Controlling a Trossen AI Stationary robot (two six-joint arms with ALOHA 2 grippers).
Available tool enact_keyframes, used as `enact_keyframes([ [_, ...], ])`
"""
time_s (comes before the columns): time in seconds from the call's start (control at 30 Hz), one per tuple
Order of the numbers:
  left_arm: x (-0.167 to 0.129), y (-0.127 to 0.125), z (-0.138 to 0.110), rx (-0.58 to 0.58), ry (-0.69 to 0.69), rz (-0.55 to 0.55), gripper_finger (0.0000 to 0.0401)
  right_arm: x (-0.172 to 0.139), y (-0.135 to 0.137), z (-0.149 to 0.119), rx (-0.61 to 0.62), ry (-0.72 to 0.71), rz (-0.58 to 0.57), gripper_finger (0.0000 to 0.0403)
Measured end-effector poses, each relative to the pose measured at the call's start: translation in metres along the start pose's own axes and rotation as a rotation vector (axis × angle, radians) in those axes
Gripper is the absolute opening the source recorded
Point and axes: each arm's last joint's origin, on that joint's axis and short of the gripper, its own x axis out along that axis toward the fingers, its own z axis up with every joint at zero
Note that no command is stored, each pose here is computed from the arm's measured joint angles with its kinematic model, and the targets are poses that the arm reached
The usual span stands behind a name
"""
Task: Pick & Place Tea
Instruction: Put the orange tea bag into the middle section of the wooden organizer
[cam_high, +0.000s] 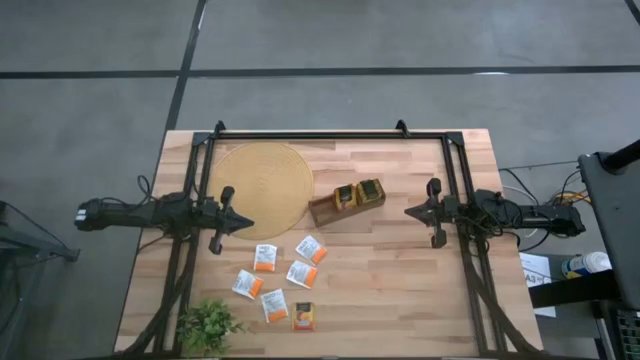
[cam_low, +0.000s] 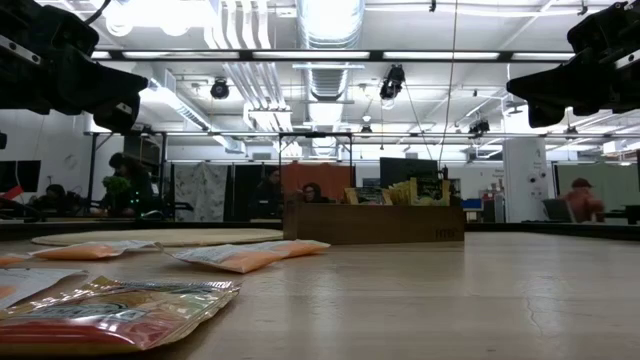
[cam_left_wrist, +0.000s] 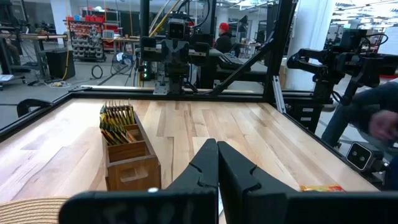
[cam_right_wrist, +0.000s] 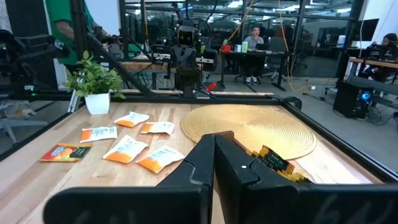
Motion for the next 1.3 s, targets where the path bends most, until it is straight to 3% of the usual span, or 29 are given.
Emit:
enact_keyframes([
  [0.8,0.000,0.000,0.000,-0.006,-0.003,0.001,0.0000,0.000,0.000,0.000,0.000,0.000,-0.001,0.0009],
  [0.9,0.000,0.000,0.004,-0.079,-0.041,-0.003,0.0000,0.000,0.000,0.000,0.000,0.000,-0.001,0.0009],
  [1.03,-0.001,-0.001,0.015,-0.278,-0.149,-0.029,0.0000,0.000,0.000,0.000,0.000,0.000,-0.001,0.0009],
  [1.2,-0.005,-0.002,0.030,-0.513,-0.305,-0.109,0.0000,0.000,0.000,0.000,0.000,0.000,-0.001,0.0009],
  [1.3,-0.009,-0.003,0.041,-0.588,-0.409,-0.177,0.0002,0.000,0.000,0.000,0.000,0.000,-0.001,0.0009],
])
